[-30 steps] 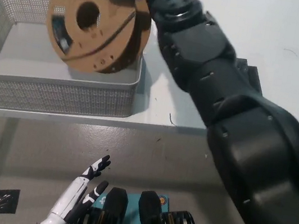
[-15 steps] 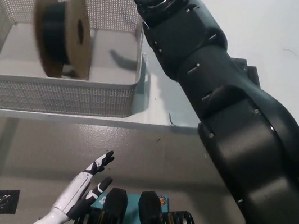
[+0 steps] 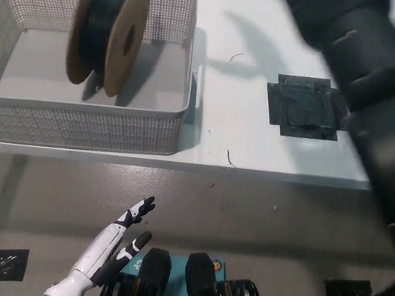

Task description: Use the right hand to pick up a 3d printing filament and place it into a container on the left side

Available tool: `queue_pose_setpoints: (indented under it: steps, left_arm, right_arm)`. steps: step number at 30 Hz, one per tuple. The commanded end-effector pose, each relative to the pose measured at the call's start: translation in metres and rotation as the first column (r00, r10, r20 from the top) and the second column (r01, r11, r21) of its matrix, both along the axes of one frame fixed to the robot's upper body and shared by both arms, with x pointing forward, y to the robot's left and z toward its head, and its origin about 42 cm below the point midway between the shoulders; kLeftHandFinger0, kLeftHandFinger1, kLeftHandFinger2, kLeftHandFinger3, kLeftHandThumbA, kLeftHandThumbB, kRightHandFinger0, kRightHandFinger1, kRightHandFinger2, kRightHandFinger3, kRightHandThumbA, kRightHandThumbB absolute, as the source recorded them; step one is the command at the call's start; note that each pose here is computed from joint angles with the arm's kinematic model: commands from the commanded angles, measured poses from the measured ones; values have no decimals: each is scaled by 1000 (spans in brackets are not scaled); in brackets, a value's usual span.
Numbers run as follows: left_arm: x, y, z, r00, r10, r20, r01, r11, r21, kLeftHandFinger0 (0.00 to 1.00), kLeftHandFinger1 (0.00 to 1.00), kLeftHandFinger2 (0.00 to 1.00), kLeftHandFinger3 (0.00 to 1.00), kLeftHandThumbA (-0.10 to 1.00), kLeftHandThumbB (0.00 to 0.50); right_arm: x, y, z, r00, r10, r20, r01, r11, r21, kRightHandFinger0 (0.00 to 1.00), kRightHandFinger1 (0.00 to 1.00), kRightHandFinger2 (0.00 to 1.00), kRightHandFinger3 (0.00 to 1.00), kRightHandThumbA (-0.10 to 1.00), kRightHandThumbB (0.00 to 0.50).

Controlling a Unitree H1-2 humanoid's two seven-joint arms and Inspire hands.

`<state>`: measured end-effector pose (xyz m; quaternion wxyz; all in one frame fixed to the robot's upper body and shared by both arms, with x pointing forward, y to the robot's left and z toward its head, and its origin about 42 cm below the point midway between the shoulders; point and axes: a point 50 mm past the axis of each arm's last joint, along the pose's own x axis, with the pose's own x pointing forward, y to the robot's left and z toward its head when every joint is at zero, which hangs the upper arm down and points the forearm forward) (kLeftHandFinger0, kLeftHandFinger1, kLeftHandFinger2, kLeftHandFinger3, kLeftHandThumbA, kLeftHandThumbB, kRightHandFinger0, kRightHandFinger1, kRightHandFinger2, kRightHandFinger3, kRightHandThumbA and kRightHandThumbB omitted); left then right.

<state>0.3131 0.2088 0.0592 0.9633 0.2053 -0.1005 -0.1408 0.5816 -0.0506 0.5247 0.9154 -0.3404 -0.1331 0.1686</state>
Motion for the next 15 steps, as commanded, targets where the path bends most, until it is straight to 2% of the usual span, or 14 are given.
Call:
queue_pose_setpoints:
  steps: [1,3,4,5,7,9,11,12,13,15]
  left_arm:
    - [6,3,11,998,-19,59,20,1000,-14,1000,1000,1000,1000,1000,203]
    - [8,6,12,998,-15,62,16,1000,-15,1000,1000,1000,1000,1000,205]
    - [7,6,11,998,-13,59,14,1000,-12,1000,1000,1000,1000,1000,212]
    - [8,5,11,998,-9,56,10,1000,-11,1000,1000,1000,1000,1000,214]
    - [7,5,10,998,-7,59,7,1000,-4,1000,1000,1000,1000,1000,197]
    - [9,5,11,998,-3,59,3,1000,3,1000,1000,1000,1000,1000,189]
    - [7,5,9,999,2,51,-3,1000,10,1000,1000,1000,1000,1000,186]
    - [7,7,9,999,2,52,-3,1000,15,1000,1000,1000,1000,1000,185]
    - [7,6,9,999,2,53,-3,1000,15,1000,1000,1000,1000,1000,185]
    - [8,6,9,999,6,53,-6,1000,12,1000,1000,1000,1000,1000,188]
  right_arm:
    - [-28,-60,82,964,109,242,-108,994,-18,1000,1000,1000,1000,972,306]
    - [-41,-81,86,953,101,284,-100,995,-18,1000,1000,1000,1000,1000,295]
    - [-52,-100,87,941,96,323,-101,995,-1,1000,1000,1000,1000,1000,363]
    - [-63,-115,86,928,102,360,-128,990,51,1000,1000,1000,1000,1000,352]
    - [-85,-144,78,910,121,397,-190,972,140,1000,1000,1000,1000,1000,368]
    - [-104,-160,72,896,123,428,-227,953,201,1000,1000,1000,1000,1000,360]
    - [-129,-179,60,874,144,465,-303,908,289,1000,1000,1000,1000,999,355]
    - [-142,-187,53,866,155,476,-346,872,347,1000,1000,1000,1000,969,333]
    - [-150,-192,49,862,161,482,-367,853,372,1000,1000,1000,1000,985,317]
    - [-176,-207,34,852,204,483,-453,749,483,1000,1000,1000,1000,1000,337]
